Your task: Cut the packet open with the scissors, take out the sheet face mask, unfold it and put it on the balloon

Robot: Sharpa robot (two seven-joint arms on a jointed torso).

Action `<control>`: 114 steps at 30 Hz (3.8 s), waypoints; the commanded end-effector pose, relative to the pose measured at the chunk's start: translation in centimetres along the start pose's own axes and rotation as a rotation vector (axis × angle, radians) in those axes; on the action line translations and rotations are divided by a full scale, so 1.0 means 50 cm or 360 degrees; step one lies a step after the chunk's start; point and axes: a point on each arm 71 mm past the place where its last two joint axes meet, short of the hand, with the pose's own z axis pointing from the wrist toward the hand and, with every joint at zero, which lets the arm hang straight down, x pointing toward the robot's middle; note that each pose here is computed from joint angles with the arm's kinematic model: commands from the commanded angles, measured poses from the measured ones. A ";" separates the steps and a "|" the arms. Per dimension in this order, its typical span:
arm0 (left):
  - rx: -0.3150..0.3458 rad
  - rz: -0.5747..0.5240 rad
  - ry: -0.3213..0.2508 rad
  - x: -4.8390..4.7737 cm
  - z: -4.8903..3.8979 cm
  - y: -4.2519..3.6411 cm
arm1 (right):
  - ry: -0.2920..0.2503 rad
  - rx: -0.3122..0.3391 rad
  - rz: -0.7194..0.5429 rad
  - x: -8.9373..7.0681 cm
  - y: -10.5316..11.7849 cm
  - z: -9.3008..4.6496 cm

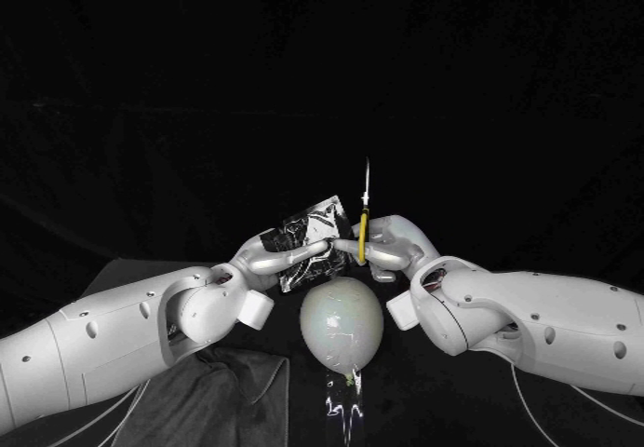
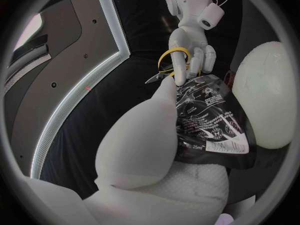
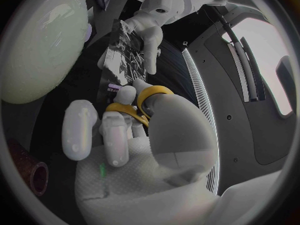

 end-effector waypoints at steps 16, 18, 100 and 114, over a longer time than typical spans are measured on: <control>-0.0077 0.0162 -0.0171 -0.017 -0.001 0.005 | 0.0043 -0.0017 0.0018 -0.002 0.003 -0.007; -0.0072 0.0176 -0.0186 -0.017 -0.001 0.004 | 0.0056 -0.0002 0.0042 -0.002 0.001 -0.008; -0.0336 0.0310 0.0080 0.060 0.163 0.012 | 0.0398 0.0587 0.0374 0.032 -0.216 -0.312; -0.0348 0.0304 0.0093 0.071 0.177 0.018 | 0.0291 0.0661 0.0399 0.036 -0.218 -0.314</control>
